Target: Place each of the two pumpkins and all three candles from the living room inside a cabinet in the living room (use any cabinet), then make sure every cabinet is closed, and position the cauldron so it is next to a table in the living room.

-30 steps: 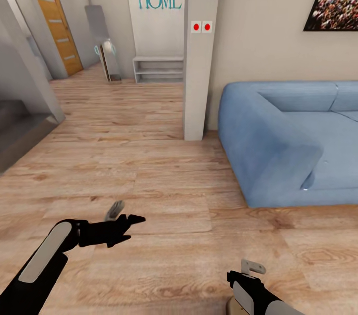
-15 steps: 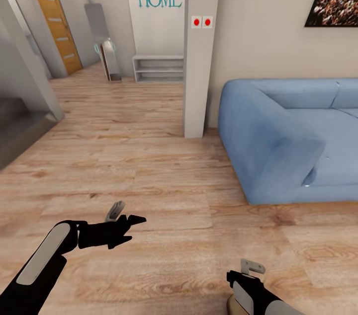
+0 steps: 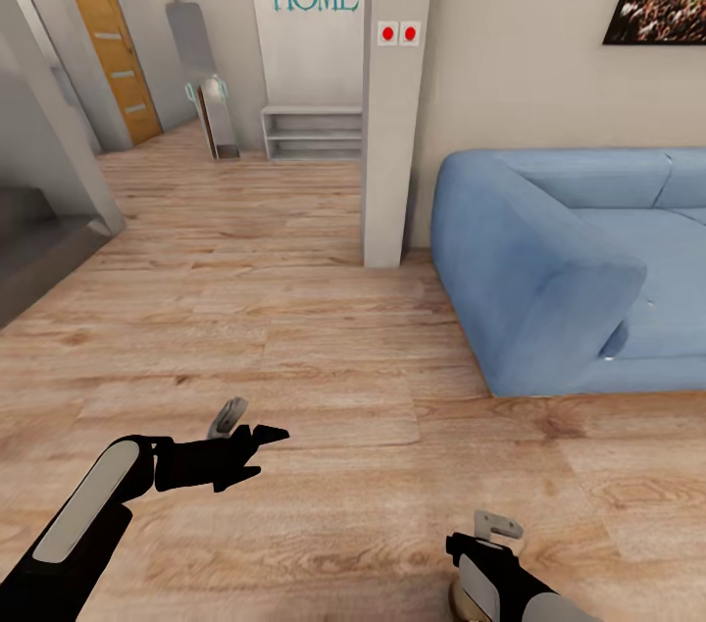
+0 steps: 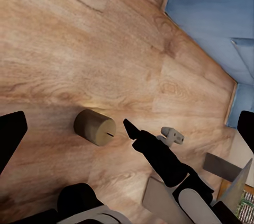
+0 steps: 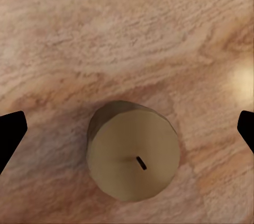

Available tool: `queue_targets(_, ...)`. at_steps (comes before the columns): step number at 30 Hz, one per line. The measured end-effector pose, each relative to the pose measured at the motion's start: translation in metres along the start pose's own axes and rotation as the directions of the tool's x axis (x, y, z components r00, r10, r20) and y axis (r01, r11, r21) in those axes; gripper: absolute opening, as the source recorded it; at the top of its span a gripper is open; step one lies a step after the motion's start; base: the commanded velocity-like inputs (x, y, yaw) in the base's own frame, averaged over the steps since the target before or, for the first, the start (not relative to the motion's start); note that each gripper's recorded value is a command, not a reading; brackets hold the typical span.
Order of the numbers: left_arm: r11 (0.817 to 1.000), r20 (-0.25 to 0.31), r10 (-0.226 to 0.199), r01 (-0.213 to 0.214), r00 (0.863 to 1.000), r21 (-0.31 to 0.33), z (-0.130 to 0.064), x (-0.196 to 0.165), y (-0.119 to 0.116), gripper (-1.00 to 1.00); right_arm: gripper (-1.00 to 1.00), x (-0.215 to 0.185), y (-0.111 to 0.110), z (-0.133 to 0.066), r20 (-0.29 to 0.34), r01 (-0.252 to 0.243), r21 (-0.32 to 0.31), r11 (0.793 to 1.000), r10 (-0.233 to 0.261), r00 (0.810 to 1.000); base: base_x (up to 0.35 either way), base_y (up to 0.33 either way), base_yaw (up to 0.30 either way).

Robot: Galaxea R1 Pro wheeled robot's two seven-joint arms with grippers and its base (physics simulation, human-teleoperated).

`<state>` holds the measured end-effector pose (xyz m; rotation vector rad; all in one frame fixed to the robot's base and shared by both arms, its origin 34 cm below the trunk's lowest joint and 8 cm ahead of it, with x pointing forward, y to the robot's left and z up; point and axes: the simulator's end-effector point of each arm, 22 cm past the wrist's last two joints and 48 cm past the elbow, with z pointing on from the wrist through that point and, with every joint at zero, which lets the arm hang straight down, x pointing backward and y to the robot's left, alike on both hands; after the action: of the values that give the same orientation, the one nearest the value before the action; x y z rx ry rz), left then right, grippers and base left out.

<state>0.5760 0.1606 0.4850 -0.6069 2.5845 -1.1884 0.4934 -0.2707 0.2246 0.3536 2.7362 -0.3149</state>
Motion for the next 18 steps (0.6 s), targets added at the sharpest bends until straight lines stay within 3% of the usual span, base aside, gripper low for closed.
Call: queue_targets(18, 1.000, 0.000, 0.000, 0.000, 1.000, 0.000, 0.022, 0.011, 0.034, 1.00, 1.00, 0.028, 0.003, 0.034, -0.007, 0.003, 0.001, 1.000, -0.003, 1.000, 0.000, 0.000, 0.000)
